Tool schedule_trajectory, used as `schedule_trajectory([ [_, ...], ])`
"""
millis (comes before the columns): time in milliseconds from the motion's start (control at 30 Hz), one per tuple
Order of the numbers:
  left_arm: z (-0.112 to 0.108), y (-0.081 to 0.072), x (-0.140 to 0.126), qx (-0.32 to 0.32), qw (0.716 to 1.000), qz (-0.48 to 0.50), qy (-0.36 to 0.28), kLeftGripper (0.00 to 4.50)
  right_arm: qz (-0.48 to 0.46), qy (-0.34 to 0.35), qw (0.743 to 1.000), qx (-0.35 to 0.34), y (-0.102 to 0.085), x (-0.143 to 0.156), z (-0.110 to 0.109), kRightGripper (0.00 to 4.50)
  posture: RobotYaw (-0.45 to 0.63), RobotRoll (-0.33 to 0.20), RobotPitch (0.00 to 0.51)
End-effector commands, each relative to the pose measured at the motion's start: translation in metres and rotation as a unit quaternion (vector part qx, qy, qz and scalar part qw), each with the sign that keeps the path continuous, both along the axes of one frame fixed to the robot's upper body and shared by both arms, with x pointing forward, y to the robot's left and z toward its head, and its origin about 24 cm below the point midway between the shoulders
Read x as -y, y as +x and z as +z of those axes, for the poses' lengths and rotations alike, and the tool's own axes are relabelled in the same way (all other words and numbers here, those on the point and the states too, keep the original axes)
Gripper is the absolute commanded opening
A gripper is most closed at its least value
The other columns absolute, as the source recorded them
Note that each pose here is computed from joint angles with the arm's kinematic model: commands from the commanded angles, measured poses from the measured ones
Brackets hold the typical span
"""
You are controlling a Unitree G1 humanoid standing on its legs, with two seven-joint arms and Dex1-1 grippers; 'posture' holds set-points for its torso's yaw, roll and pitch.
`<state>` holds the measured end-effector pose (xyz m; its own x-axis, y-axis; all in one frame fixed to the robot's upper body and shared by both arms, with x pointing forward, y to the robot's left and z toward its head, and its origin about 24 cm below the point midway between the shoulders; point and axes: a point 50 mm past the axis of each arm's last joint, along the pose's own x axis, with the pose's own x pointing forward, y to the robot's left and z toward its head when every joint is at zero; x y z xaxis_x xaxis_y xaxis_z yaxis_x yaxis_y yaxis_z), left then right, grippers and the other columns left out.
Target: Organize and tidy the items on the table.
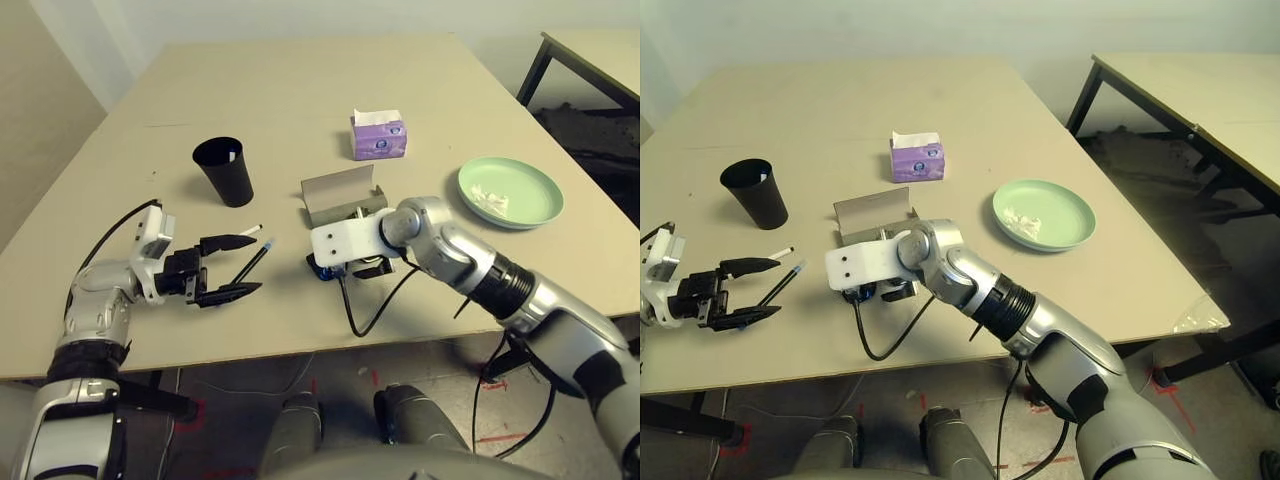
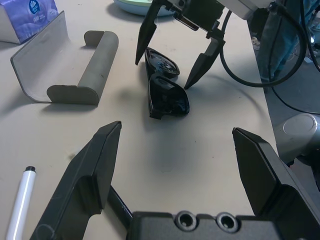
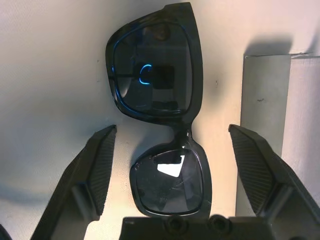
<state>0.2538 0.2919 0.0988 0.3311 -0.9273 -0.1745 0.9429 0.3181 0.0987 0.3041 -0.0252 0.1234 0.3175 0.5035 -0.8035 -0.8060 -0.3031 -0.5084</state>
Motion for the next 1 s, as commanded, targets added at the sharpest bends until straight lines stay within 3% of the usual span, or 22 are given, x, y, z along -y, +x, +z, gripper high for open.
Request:
schedule_trajectory([
  [33, 0.000, -0.003, -0.003, 0.001, 1.000, 0.005, 0.004, 4.50, -0.003, 0.000, 1.000, 0.002, 0.002, 0.001, -0.003, 3.82, -0.02, 0.000, 0.066],
  [367, -0.001, -0.003, -0.004, 0.000, 1.000, 0.006, 0.005, 4.50, 0.004, 0.000, 1.000, 0.005, 0.001, 0.001, 0.001, 0.17, -0.03, 0.000, 0.056],
  [533, -0.001, -0.003, -0.006, 0.000, 1.000, 0.008, 0.005, 4.50, 0.008, -0.001, 1.000, 0.011, 0.004, 0.002, 0.008, 0.14, -0.03, 0.000, 0.051],
  [767, 0.006, 0.009, -0.011, 0.033, 0.996, 0.079, 0.004, 4.50, 0.016, 0.018, 0.998, 0.051, 0.019, -0.004, 0.044, 0.14, -0.03, 0.000, 0.051],
  [900, 0.017, 0.025, -0.009, 0.063, 0.986, 0.152, 0.004, 4.50, 0.015, 0.014, 0.996, 0.086, 0.040, -0.007, 0.057, 0.14, -0.02, 0.000, 0.053],
  [1000, 0.019, 0.028, -0.009, 0.066, 0.983, 0.172, 0.006, 4.50, -0.003, 0.019, 0.994, 0.106, 0.059, -0.009, 0.060, 0.14, -0.02, 0.000, 0.052],
])
